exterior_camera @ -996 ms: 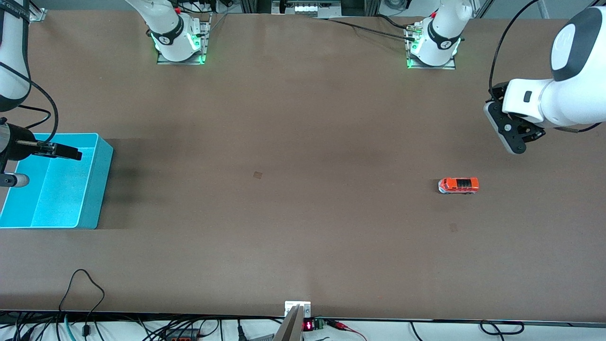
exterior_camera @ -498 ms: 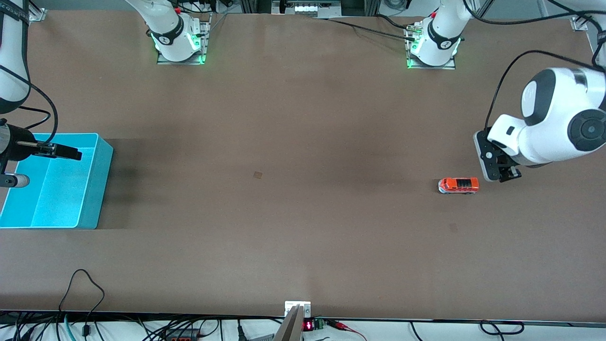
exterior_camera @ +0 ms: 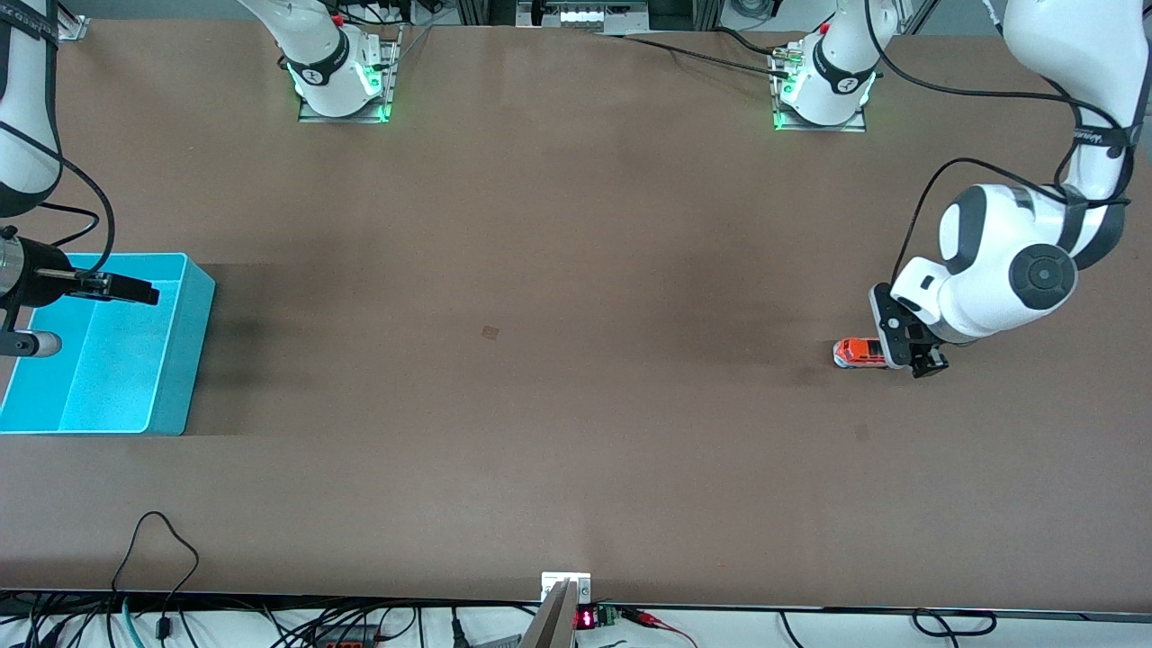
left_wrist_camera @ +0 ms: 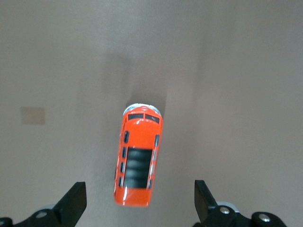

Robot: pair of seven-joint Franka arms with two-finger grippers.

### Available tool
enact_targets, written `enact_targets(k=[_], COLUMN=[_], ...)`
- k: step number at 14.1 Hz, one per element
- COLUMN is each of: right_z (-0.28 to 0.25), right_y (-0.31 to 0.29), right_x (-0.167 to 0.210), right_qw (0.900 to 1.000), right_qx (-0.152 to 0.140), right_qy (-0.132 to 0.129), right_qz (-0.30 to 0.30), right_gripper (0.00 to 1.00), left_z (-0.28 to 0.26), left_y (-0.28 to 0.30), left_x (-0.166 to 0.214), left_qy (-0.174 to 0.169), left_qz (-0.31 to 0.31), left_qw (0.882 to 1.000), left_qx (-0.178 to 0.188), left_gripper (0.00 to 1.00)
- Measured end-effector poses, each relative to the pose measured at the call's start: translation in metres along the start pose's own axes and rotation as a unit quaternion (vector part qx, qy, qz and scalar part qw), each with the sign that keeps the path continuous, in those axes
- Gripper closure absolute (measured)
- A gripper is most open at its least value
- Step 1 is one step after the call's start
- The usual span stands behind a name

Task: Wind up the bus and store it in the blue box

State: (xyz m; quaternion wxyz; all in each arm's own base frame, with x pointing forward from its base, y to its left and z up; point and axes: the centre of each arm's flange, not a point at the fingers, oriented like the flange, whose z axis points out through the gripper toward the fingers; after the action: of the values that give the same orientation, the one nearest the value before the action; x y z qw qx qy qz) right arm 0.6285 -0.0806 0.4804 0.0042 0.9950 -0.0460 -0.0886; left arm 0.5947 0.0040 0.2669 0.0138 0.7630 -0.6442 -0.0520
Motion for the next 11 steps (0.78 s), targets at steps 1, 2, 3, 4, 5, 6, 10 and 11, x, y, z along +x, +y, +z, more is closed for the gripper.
enact_targets(k=[1,2,3,4,5,6,10,11], right_z=[0.000,0.000,0.000,0.000,0.000,0.000,0.000,0.000], right_y=[0.000,0.000,0.000,0.000,0.000,0.000,0.000,0.000], right_x=[0.000,0.000,0.000,0.000,0.000,0.000,0.000,0.000], right_qw=[1.000,1.000,1.000,1.000,1.000,1.000,1.000,1.000], right_qx=[0.000,0.000,0.000,0.000,0.000,0.000,0.000,0.000], right_qy=[0.000,0.000,0.000,0.000,0.000,0.000,0.000,0.000], right_qz=[0.000,0.000,0.000,0.000,0.000,0.000,0.000,0.000], right_gripper=[0.00,0.00,0.00,0.00,0.00,0.00,0.00,0.00], left_z=[0.011,0.021,0.030,0.038,0.045,0.050,0.064,0.065], left_y=[-0.001,-0.003,-0.004,-0.004,-0.005,-0.005,-0.006,-0.006], left_x=[0.001,0.003,0.004,0.005,0.005,0.006,0.001,0.000], left_qy=[0.003,0.005,0.007,0.008,0.009,0.010,0.013,0.013], left_qz=[0.009,0.020,0.030,0.037,0.046,0.056,0.072,0.072], left_qw=[1.000,1.000,0.999,0.999,0.999,0.998,0.997,0.997], left_qx=[0.006,0.013,0.016,0.016,0.016,0.020,0.027,0.026], left_gripper=[0.00,0.00,0.00,0.00,0.00,0.00,0.22,0.35])
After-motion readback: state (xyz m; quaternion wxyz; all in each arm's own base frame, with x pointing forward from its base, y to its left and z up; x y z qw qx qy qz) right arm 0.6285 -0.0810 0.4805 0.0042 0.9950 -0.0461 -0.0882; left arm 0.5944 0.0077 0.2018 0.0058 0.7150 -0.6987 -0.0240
